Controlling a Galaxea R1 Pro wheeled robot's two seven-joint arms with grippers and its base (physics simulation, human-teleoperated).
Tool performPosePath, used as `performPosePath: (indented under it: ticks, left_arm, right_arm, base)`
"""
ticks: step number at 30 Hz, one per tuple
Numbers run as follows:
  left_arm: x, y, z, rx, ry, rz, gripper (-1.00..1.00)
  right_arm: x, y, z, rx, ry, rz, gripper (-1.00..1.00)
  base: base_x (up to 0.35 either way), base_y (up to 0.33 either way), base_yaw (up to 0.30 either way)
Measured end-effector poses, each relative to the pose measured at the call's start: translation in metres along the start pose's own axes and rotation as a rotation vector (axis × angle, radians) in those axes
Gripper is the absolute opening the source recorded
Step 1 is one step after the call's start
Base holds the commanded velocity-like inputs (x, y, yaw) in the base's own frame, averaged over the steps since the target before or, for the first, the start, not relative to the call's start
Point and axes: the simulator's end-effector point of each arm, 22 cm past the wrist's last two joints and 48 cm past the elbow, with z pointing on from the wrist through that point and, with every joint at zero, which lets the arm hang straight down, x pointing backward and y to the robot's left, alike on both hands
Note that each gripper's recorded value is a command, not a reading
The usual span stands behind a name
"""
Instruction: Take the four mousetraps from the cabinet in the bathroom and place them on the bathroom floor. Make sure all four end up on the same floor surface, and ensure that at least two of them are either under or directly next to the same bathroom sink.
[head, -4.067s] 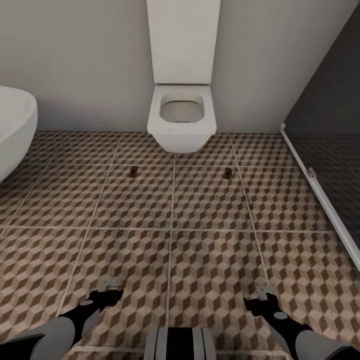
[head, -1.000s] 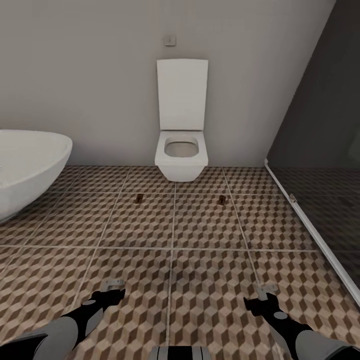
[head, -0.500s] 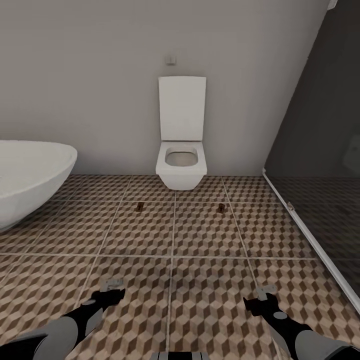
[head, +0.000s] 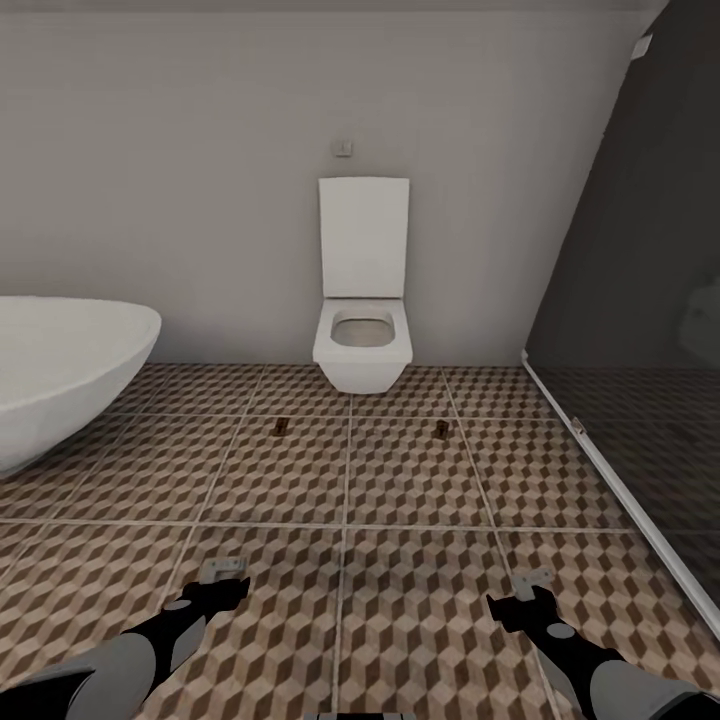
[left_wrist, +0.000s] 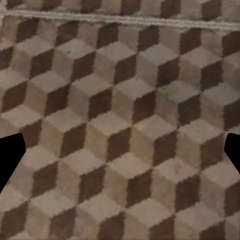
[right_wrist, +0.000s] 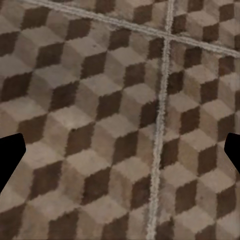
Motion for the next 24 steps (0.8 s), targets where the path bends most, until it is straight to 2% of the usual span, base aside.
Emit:
performPosePath:
  ticks: [8,24]
  left_arm:
    - [0.000,-0.001,0.000,0.001,-0.001,-0.001,1.00]
    - [-0.036,-0.001,-0.018,0.001,-0.067,-0.006,1.00]
  right_arm:
    - [0.000,-0.002,0.000,0.002,0.000,0.000,1.00]
    - [-0.034,-0.012,-0.015,0.019,-0.064,0.005,1.00]
  base:
    - [0.000,0.000,0.000]
    - [0.000,0.000,0.000]
